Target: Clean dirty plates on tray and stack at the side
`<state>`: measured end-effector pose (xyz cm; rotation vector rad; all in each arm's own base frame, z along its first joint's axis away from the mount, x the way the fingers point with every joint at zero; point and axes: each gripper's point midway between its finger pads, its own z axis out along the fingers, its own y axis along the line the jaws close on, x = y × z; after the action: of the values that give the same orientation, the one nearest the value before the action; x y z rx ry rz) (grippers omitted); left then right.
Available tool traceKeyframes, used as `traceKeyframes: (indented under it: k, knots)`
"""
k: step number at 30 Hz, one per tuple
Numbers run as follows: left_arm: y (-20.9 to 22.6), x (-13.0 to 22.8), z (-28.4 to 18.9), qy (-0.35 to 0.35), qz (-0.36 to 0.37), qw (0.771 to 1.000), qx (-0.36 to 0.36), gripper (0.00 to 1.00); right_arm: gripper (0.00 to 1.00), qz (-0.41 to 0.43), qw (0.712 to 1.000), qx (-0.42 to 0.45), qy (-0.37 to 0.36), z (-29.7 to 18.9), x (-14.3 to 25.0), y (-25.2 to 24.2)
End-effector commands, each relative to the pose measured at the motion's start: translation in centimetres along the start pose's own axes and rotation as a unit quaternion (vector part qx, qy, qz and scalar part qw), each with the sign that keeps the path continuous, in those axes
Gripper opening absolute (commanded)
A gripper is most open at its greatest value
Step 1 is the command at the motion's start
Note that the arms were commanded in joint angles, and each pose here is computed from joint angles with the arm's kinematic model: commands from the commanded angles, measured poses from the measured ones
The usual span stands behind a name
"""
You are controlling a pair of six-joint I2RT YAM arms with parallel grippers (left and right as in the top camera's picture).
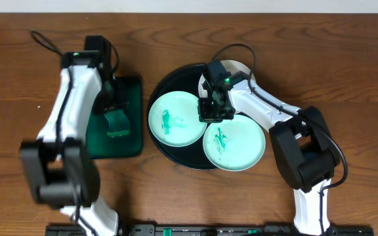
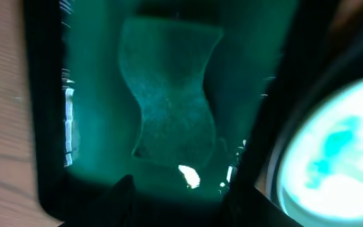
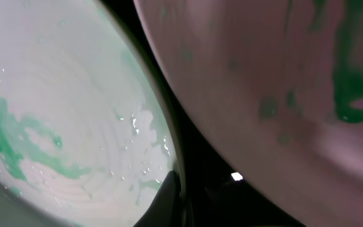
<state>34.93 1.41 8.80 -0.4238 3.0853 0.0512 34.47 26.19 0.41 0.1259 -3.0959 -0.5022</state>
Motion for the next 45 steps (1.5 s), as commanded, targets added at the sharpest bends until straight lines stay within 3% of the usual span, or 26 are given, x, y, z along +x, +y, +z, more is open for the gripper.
traceKeyframes:
  k: [1,7,20,24,38,39,40,45]
  knots:
    - [0.4,-0.1,2.4,0.031,-0.002,0.999,-0.016,0.49,0.01,-0.022,0.999,0.01,0.029,0.7,1.7,-0.4]
    - [0.3,0.2,5.8,0.071,0.0,0.997,-0.026,0.42,0.01,-0.026,0.999,0.012,0.034,0.7,2.0,-0.5]
    - [0.9,-2.4,6.7,0.026,-0.014,0.999,-0.025,0.39,0.01,-0.029,0.998,0.017,0.045,0.6,2.5,-0.8]
    - [1.9,-2.4,7.0,0.028,-0.026,0.999,-0.027,0.28,0.01,-0.029,0.998,0.017,0.045,0.6,2.5,-0.8]
    - [1.9,-0.4,9.5,0.049,-0.032,0.998,-0.01,0.29,0.01,-0.028,0.998,0.019,0.048,0.6,2.7,-0.9]
    - [1.7,-0.3,9.5,0.052,-0.032,0.998,-0.005,0.23,0.01,-0.027,0.998,0.019,0.049,0.6,2.7,-0.9]
    - [1.5,-0.1,9.4,0.057,-0.032,0.998,0.0,0.07,0.01,-0.027,0.998,0.019,0.049,0.6,2.7,-0.9]
    - [1.2,-0.4,8.8,0.05,-0.033,0.998,0.009,0.07,0.01,-0.027,0.998,0.02,0.051,0.6,2.8,-1.0]
